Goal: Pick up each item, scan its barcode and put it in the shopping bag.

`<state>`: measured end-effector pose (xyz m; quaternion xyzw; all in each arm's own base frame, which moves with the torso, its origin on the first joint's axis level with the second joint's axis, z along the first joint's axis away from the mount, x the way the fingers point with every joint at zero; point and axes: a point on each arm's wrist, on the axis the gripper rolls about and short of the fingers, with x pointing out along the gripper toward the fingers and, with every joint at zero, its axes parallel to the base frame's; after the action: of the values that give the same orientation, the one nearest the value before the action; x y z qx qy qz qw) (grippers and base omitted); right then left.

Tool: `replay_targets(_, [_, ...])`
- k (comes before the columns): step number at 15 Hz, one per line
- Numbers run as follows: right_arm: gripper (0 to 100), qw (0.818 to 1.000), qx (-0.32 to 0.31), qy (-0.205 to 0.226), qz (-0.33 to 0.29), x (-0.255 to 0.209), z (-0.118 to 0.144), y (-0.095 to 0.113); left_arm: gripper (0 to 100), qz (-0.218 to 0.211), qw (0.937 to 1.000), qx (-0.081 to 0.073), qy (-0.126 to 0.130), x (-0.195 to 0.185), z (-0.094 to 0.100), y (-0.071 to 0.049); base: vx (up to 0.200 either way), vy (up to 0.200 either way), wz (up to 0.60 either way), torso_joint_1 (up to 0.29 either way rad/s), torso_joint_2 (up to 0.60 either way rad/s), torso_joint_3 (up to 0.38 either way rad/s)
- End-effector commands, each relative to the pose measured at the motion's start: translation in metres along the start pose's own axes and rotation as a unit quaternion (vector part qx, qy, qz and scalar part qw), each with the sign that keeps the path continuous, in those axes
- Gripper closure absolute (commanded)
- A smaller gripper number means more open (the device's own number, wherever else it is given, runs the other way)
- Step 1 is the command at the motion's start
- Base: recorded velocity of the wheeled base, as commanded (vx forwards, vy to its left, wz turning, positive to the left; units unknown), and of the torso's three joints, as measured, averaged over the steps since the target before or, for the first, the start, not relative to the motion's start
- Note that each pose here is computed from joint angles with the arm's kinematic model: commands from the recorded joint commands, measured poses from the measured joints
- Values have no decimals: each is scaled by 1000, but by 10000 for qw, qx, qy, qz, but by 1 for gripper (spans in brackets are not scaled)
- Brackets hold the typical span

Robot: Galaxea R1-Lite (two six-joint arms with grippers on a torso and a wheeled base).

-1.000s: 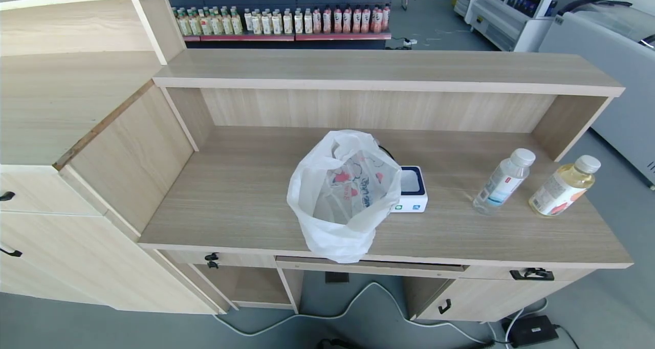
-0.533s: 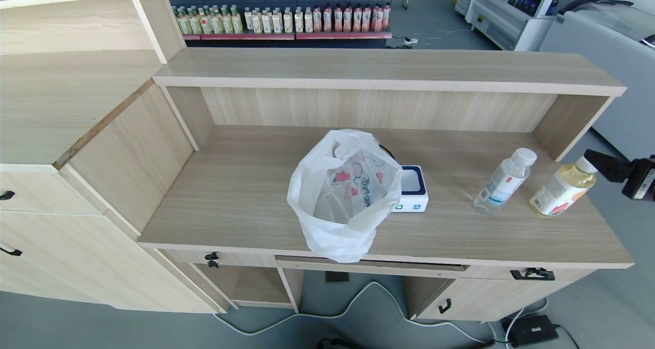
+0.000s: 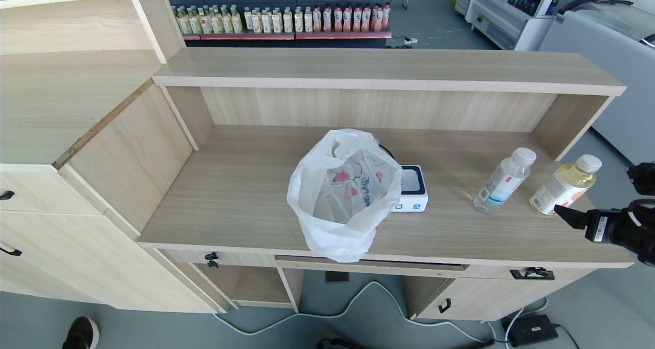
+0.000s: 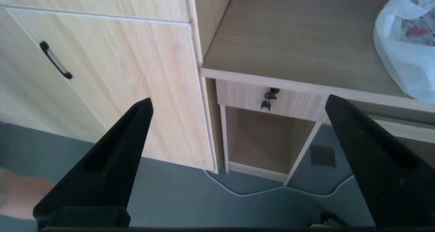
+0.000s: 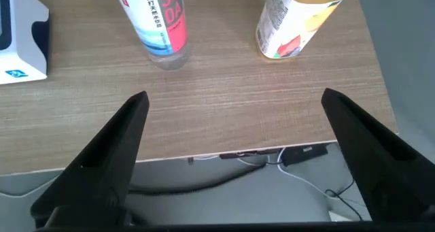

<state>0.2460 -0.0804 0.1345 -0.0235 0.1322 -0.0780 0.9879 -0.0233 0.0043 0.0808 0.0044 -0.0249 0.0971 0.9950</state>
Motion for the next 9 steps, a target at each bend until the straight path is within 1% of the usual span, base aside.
replay_targets(1, [0, 9999, -20, 126, 46, 33, -15, -2, 0, 3, 10000, -1, -3, 0, 0, 0, 0, 0, 0, 0, 0, 0])
replay_targets(4, [0, 9998, -70, -42, 154, 57, -16, 3, 0, 3, 10000, -1, -3, 0, 0, 0, 0, 0, 0, 0, 0, 0])
replay_targets(8, [0, 9976, -117, -453, 511, 86, -9, 25, 0, 3, 10000, -1, -3, 0, 0, 0, 0, 0, 0, 0, 0, 0])
replay_targets(9, [0, 9971, -136, -473, 584, 91, -9, 30, 0, 3, 10000, -1, -3, 0, 0, 0, 0, 0, 0, 0, 0, 0])
